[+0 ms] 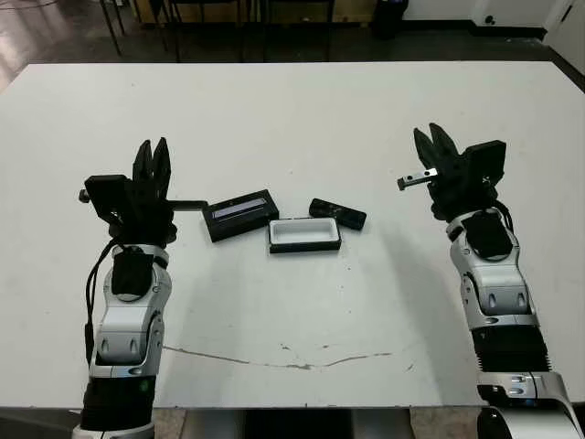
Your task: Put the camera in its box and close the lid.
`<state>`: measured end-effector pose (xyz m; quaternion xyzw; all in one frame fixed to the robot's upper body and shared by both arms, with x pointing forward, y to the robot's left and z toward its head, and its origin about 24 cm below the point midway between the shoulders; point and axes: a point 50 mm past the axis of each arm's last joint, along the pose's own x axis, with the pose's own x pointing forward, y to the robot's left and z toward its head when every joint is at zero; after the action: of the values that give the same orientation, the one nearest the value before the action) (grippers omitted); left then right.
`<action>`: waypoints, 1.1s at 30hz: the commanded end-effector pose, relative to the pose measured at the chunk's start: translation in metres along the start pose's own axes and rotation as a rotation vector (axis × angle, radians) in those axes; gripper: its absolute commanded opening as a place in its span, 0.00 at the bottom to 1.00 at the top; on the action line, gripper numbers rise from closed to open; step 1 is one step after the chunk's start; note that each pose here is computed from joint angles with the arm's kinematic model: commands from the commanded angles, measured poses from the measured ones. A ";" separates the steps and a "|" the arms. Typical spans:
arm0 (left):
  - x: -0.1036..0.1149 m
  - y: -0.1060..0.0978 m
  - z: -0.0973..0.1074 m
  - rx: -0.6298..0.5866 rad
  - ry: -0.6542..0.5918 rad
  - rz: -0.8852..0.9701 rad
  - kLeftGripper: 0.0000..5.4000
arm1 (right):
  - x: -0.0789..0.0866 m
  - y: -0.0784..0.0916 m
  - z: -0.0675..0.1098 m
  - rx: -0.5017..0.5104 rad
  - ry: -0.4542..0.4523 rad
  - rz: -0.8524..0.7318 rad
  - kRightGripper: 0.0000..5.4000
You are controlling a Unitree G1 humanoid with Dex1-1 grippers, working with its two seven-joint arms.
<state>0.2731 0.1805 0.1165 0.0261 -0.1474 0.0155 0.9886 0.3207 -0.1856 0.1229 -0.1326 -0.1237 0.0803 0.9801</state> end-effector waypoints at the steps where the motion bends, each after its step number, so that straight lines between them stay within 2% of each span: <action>1: -0.007 0.002 -0.007 0.016 0.042 -0.031 0.00 | -0.003 0.001 -0.003 0.000 0.026 0.014 0.00; 11: -0.008 0.003 -0.007 0.033 0.059 -0.039 0.00 | -0.001 -0.005 -0.004 -0.022 0.030 0.106 0.00; 19: -0.013 0.004 -0.006 0.021 0.051 -0.043 0.00 | 0.001 -0.029 0.010 -0.101 0.048 0.331 0.00; 24: -0.015 0.004 -0.005 0.024 0.057 -0.046 0.00 | 0.002 -0.038 0.009 -0.116 0.142 0.438 0.00; 28: -0.016 0.004 -0.006 0.027 0.059 -0.045 0.00 | 0.002 -0.038 0.008 -0.136 0.226 0.561 0.10; 33: -0.017 0.006 -0.006 0.036 0.057 -0.048 0.00 | 0.002 -0.034 0.004 -0.131 0.295 0.693 0.31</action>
<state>0.2612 0.1812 0.1131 0.0369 -0.1371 -0.0068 0.9898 0.3251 -0.2143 0.1387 -0.2358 0.0421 0.3683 0.8983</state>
